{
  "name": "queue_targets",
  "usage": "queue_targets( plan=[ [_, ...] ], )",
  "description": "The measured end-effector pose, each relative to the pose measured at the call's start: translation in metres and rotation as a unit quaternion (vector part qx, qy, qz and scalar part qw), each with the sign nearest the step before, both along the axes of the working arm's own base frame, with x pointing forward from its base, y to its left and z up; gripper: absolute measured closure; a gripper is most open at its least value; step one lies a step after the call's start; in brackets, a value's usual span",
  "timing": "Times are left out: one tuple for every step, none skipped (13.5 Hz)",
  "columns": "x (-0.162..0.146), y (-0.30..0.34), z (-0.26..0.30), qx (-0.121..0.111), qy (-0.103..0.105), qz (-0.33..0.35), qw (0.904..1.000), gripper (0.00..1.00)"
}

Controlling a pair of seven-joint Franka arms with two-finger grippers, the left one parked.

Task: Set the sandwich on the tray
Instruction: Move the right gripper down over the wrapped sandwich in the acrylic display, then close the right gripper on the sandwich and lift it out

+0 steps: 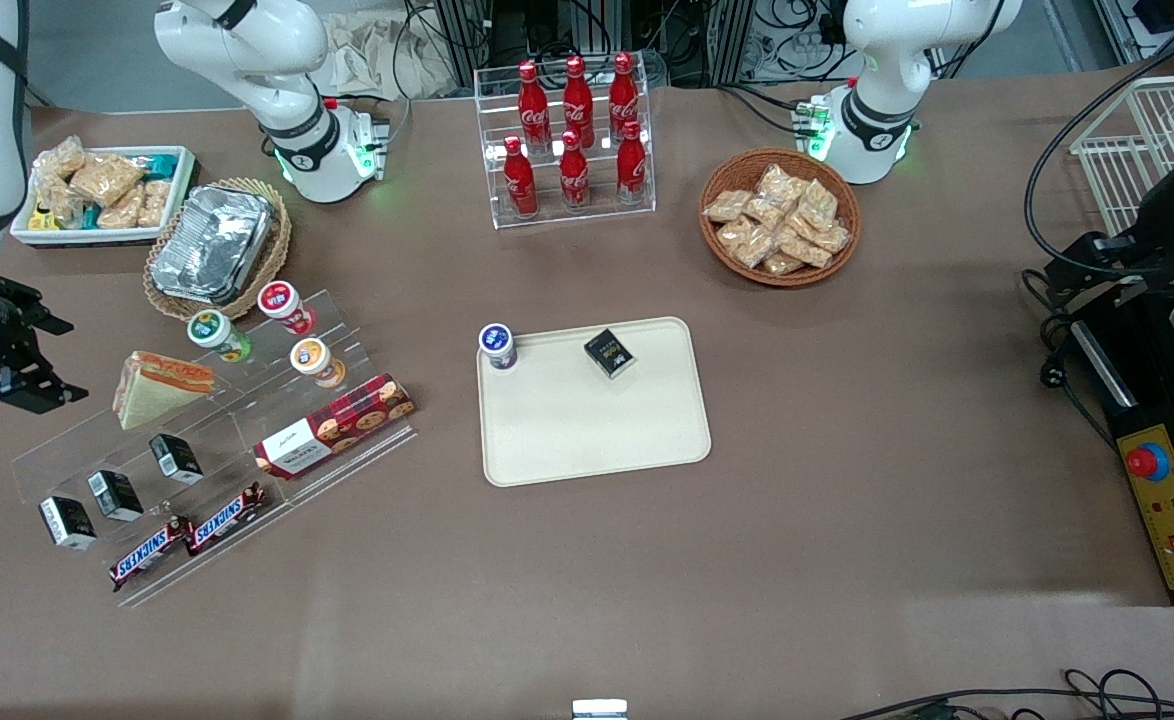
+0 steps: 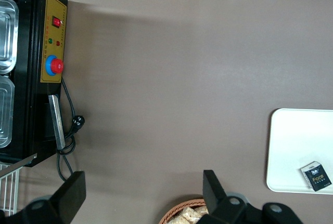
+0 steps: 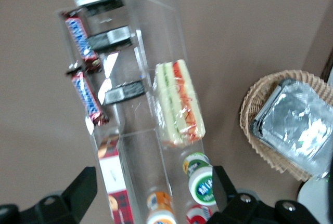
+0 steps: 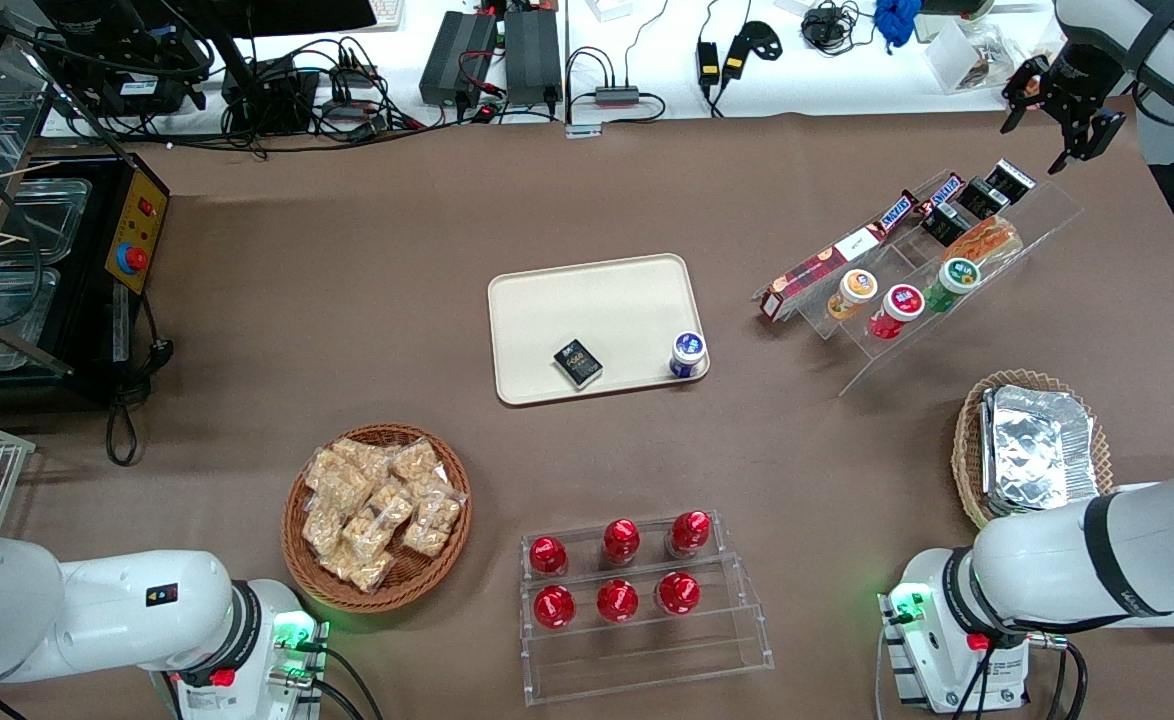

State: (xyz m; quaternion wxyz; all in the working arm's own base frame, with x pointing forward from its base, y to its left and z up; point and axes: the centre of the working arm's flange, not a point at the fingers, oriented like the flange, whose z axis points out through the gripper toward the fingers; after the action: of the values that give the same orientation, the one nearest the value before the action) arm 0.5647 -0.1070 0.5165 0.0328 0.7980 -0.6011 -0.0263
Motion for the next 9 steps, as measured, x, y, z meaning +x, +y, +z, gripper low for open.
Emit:
queue_targets(
  plan=[
    [-0.002, -0.004, -0.013, 0.000, 0.008, -0.025, 0.9997, 0.01],
    [-0.005, -0.008, -0.026, -0.001, 0.014, -0.041, 0.9991, 0.01],
    [-0.008, -0.010, -0.040, -0.001, 0.011, -0.051, 0.9986, 0.02],
    [-0.013, -0.011, -0.054, -0.002, 0.004, -0.056, 0.9984, 0.02],
    [-0.018, -0.011, -0.064, -0.002, -0.002, -0.059, 0.9982, 0.02],
    [-0.023, -0.010, -0.074, -0.003, -0.008, -0.061, 0.9981, 0.02],
    [-0.027, -0.011, -0.084, -0.003, -0.011, -0.064, 0.9979, 0.02],
    [-0.033, -0.014, -0.094, -0.003, -0.014, -0.067, 0.9976, 0.02],
    [-0.038, -0.017, -0.105, -0.003, -0.016, -0.071, 0.9974, 0.02]
  ],
)
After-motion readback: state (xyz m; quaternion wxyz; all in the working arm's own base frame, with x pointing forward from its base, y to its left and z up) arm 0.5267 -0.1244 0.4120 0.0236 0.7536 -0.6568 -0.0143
